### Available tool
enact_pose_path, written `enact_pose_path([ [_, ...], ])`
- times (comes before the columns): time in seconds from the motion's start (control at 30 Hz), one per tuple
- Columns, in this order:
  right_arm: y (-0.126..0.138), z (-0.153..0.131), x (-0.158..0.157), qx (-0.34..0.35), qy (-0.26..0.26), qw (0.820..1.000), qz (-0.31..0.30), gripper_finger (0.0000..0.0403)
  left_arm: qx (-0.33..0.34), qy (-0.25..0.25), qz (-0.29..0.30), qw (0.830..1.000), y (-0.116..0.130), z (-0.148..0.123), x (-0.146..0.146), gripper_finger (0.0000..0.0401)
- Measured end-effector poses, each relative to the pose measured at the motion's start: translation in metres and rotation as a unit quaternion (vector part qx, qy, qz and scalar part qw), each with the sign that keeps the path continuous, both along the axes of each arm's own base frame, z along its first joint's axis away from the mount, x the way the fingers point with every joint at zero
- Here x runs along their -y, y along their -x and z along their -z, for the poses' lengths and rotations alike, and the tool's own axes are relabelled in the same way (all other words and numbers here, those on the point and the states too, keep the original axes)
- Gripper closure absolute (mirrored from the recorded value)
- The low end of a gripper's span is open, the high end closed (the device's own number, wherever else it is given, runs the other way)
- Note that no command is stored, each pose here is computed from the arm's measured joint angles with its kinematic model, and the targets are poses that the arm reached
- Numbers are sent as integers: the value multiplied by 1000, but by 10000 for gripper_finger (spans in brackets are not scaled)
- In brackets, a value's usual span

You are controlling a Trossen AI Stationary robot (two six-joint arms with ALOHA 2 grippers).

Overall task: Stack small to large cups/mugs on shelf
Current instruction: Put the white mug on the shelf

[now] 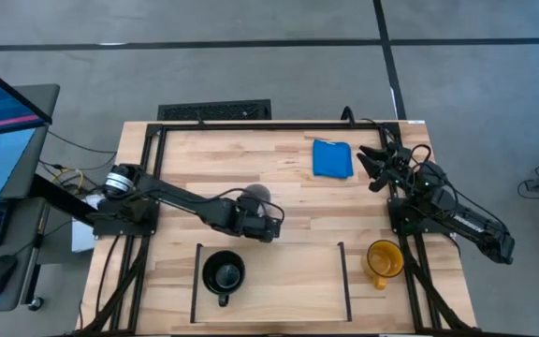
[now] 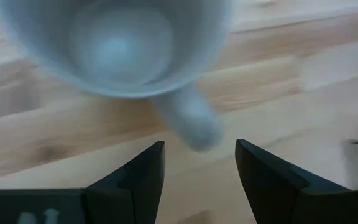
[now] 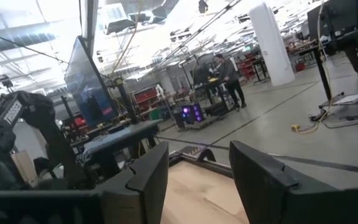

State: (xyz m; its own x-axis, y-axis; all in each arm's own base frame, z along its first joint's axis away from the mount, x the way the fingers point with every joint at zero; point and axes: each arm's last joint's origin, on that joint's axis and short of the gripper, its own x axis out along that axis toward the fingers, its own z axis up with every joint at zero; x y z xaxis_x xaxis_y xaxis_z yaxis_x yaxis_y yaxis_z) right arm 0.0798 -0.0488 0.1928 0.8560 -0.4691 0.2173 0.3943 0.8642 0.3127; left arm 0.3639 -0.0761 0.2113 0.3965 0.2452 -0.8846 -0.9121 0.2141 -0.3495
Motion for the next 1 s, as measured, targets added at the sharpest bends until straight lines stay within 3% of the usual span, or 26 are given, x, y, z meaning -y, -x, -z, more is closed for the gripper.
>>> enact_pose_path([
  [0.13,0,-2,0,9,6,1000,-2,211,-49,1,-12,999,-3,5,0,214],
  [1.0,0,-2,-1,10,9,1000,-8,210,-79,-42,-59,994,-4,10,-26,214],
])
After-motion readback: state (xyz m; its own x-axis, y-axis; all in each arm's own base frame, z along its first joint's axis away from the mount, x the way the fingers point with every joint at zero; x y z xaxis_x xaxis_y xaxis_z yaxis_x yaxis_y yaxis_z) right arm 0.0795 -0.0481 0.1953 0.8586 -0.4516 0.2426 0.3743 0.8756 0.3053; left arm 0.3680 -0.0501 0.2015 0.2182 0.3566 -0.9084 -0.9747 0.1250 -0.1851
